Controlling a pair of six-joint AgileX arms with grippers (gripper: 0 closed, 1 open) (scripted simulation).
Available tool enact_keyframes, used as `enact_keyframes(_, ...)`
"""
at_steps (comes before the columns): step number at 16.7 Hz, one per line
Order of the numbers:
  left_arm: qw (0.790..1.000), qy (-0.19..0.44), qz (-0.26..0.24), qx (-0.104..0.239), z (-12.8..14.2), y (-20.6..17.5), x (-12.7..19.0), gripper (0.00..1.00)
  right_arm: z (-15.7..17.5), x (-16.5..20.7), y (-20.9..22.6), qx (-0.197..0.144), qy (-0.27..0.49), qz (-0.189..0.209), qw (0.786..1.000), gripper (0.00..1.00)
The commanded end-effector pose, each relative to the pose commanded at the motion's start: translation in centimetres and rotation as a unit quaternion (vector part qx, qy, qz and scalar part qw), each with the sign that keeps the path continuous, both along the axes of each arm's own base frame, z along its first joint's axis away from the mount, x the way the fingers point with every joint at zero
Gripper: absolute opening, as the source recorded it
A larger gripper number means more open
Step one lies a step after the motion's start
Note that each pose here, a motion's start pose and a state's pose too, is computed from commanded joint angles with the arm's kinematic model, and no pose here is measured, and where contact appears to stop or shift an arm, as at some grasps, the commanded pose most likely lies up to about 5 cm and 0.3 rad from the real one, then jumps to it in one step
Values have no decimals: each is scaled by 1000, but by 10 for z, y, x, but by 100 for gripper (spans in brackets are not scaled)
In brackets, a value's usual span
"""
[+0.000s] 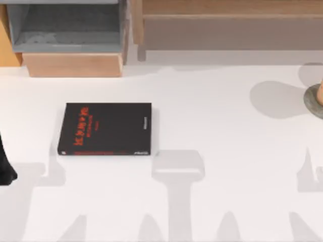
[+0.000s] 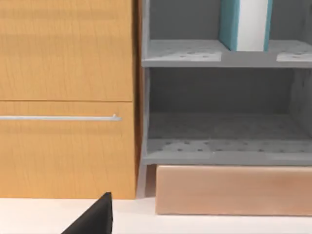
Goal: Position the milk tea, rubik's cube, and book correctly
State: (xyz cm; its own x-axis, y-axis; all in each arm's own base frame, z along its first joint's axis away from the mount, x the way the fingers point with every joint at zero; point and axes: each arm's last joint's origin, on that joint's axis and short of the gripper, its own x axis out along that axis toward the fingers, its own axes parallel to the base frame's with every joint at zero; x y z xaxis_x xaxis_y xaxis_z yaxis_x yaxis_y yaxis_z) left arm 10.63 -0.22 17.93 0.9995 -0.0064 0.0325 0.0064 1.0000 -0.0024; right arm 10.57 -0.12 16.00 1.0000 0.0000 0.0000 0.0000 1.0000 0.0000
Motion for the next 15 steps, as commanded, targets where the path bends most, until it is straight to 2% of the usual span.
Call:
enact_keyframes(4,1000,-26,-3,-3,54,-3,13,100,0,0,0,0,0,0,1000,100)
enact_keyframes(7,1000,-24,-2,-5,96,-7,47,100,0,0,0,0,0,0,1000,100)
enact_keyframes(11,1000,-2,0,-6,127,-19,128,100,0,0,0,0,0,0,1000,100)
enact_keyframes(15,1000,21,0,-5,119,-41,222,100,0,0,0,0,0,0,1000,100)
